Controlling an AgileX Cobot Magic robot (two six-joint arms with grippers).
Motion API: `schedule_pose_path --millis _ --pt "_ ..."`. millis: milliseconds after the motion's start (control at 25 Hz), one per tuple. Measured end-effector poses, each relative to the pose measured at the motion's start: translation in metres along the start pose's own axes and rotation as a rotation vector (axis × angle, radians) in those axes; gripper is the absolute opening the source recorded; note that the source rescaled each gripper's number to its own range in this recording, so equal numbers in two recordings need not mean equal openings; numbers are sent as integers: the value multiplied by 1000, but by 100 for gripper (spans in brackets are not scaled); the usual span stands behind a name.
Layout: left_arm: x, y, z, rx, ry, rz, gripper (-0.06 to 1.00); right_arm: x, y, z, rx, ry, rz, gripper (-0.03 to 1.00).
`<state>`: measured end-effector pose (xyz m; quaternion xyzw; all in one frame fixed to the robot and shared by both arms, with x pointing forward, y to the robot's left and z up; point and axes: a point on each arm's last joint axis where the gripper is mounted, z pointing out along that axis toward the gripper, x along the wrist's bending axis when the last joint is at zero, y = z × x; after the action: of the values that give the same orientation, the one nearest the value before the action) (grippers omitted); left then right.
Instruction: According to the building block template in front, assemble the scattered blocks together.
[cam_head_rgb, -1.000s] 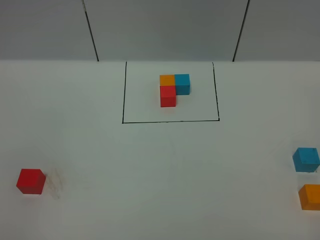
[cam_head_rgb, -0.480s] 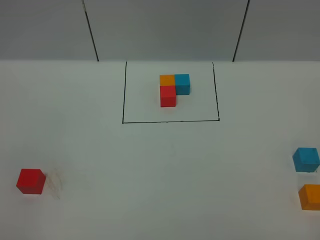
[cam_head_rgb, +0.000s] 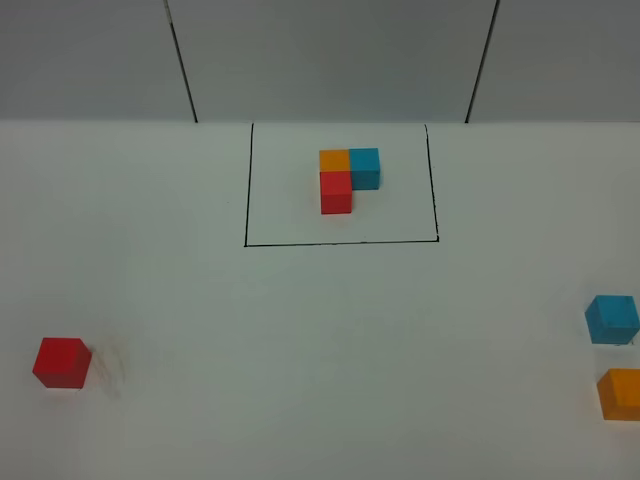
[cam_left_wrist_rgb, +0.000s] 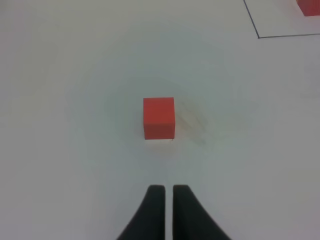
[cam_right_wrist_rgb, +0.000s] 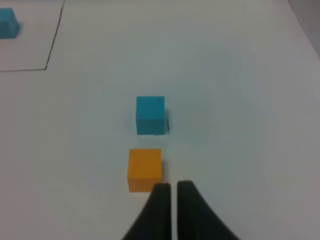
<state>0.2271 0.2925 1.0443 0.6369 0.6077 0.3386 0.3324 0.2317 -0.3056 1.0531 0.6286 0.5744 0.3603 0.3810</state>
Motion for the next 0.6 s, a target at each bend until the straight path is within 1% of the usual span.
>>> schedule_pose_path --millis 80,200,280,440,520,600 --pt "0 0 0 0 0 0 6 0 0 0 0 0 0 0" --pt "0 0 0 0 4 2 19 0 0 0 0 0 0 0" --pt "1 0 0 2 14 6 36 0 0 0 0 0 0 0" --pt "4 0 0 5 44 13 74 0 0 0 0 0 0 0" --pt "4 0 0 6 48 13 89 0 0 0 0 0 0 0" --pt "4 0 0 6 48 10 98 0 0 0 0 0 0 0"
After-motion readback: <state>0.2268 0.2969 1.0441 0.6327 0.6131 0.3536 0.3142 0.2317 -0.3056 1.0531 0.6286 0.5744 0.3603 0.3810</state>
